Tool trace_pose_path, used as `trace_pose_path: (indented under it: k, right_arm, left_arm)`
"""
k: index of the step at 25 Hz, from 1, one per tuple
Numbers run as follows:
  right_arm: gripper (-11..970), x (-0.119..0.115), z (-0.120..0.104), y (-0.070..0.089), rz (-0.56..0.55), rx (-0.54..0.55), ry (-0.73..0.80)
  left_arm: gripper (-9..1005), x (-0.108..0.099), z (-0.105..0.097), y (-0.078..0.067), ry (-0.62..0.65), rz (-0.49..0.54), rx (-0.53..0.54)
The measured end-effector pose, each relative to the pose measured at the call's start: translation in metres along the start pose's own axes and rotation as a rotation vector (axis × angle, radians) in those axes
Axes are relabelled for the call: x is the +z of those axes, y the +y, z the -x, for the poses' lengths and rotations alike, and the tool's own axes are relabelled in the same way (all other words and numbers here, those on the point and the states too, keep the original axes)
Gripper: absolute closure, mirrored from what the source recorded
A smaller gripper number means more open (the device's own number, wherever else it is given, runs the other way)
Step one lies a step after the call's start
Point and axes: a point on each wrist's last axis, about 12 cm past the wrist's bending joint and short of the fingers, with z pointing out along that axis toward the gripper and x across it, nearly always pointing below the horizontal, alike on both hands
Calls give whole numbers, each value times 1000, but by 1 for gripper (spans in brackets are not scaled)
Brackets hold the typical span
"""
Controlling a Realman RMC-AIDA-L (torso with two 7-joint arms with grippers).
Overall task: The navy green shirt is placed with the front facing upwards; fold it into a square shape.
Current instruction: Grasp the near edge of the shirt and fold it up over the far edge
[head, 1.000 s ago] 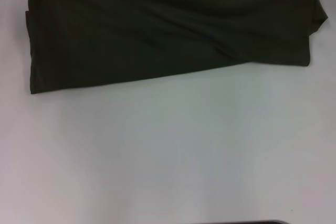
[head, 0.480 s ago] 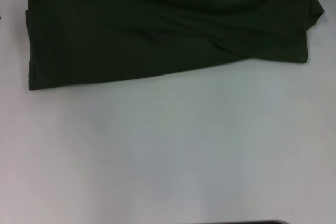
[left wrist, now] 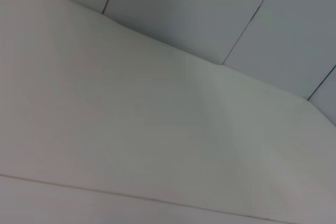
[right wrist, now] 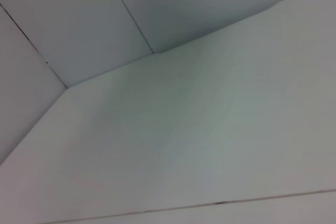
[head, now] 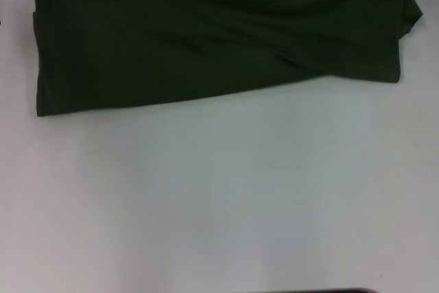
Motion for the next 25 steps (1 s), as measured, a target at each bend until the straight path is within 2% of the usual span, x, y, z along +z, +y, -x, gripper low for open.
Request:
trace_pose_path:
  k: [11,15,16,22,25]
  right_arm:
    - [875,11,-2,6,-33,-68,8]
    - [862,13,1,1,-86,-69,-19]
    - [818,13,3,0,-103,-70,-32]
    - [568,11,6,-3,-123,-68,-95]
    - [459,2,2,-7,-88,-61,-133]
  left_arm:
    - [987,8,-14,-6,-23,-5,-11]
    - [829,10,-18,-6,-25,7,-13]
    - [790,12,-21,-5,-29,31,-17]
    - [594,13,-22,-7,-51,28,-16]
    - [362,12,-22,-8,-61,9,-12]
